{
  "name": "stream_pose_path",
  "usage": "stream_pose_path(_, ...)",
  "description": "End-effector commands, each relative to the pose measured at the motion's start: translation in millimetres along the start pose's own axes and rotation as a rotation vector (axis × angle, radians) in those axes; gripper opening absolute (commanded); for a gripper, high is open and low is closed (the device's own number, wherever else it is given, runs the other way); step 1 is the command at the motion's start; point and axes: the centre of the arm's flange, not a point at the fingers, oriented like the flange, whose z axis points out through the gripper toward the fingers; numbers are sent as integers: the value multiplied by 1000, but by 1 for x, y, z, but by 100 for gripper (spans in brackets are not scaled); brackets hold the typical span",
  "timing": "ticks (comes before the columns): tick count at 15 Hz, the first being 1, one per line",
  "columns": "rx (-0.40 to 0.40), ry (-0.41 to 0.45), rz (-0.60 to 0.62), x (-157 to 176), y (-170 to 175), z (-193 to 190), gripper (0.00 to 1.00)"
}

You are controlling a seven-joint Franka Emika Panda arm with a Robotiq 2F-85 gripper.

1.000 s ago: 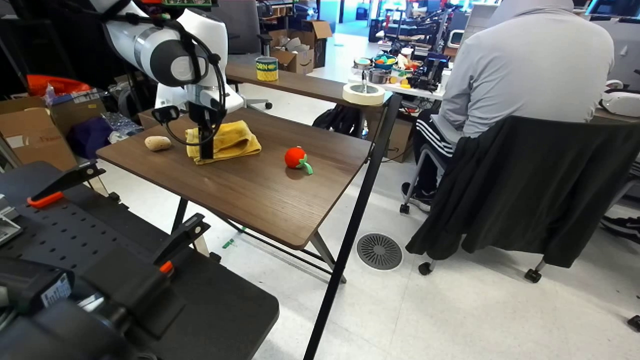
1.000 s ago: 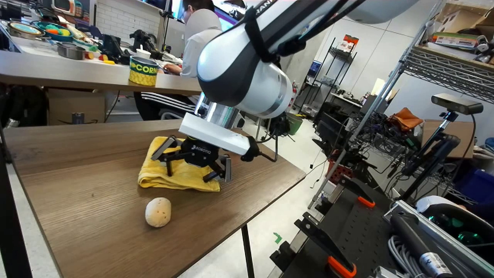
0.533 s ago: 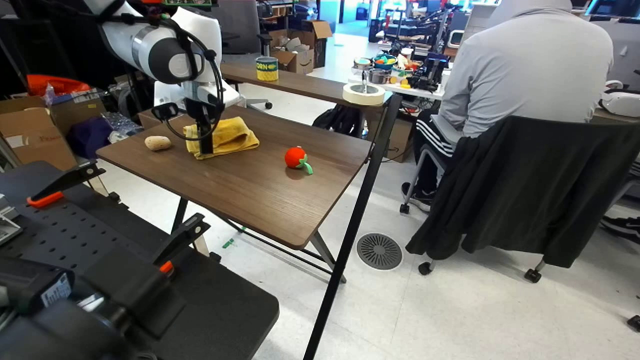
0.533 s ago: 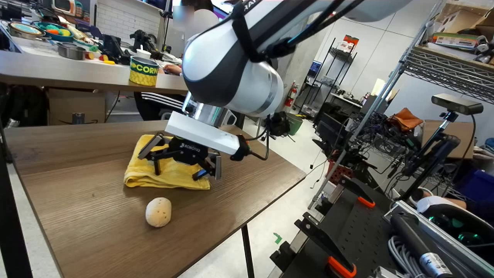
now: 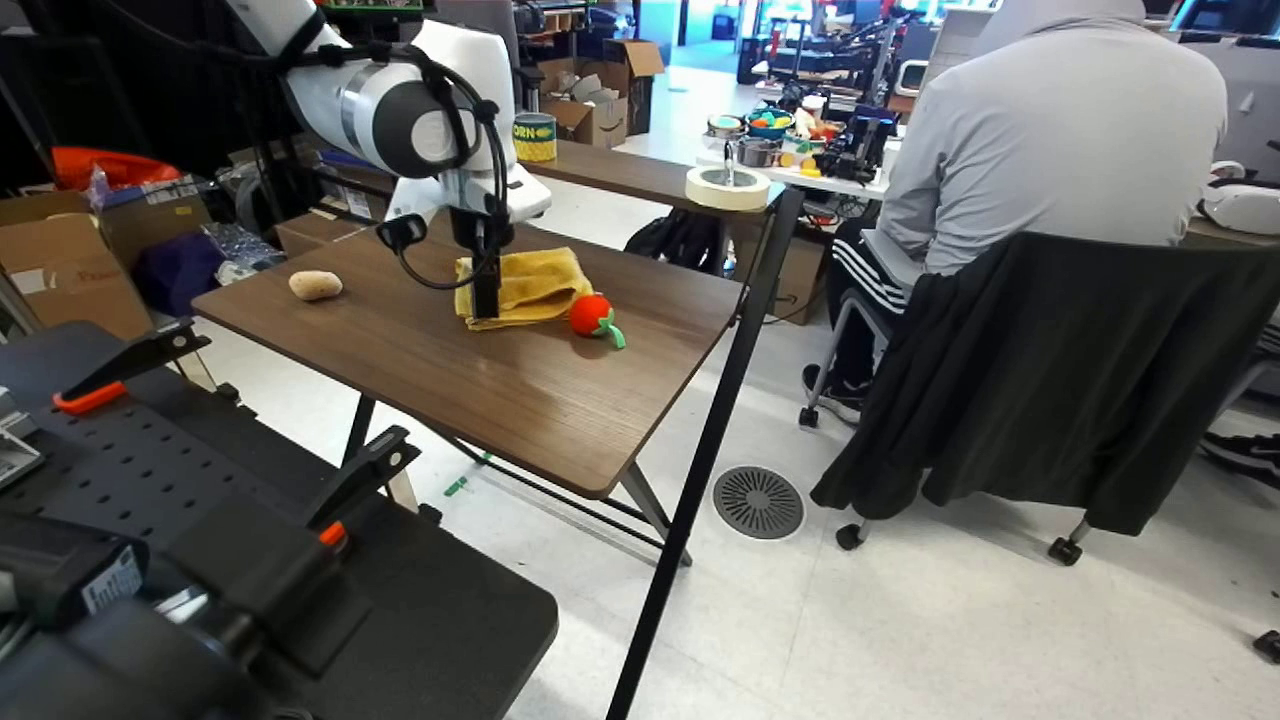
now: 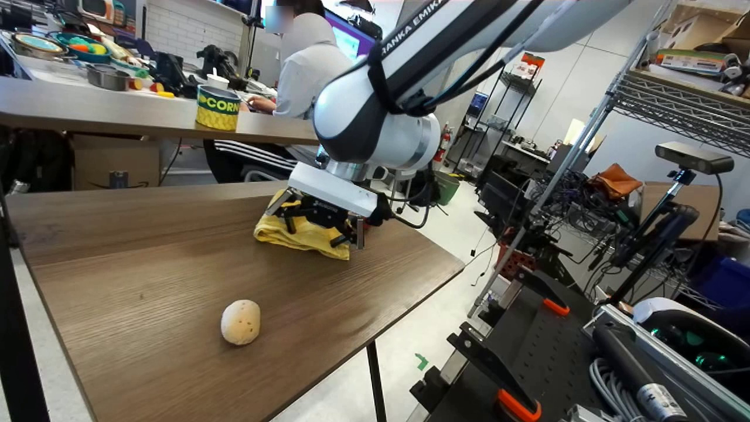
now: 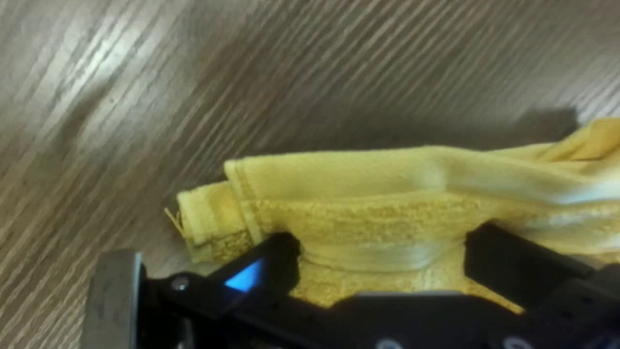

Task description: Move the red plushie to the right of the table, then use the towel to wipe the table, then put the brown plushie at the right back corner

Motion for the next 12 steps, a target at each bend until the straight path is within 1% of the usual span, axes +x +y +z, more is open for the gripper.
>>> stream_pose_path(1,-32,-1,43,13,-16,28,100)
stream_pose_path(2,-30,-34,40,6,-27,33,100)
stream_pose_path(3,-23,-45,33,3,-38,34,100)
stream_pose_path(5,27,-154,44,0,-69,32,100)
stream_pose_path(7,71,-228,26,-12,-100,30,100)
stream_pose_path(10,115,-291,-13,-38,-134,28,100)
stream_pose_path(11,81,-238,-4,-42,-95,7,100)
stream_pose_path(12,88,-242,-11,-46,-101,8,100)
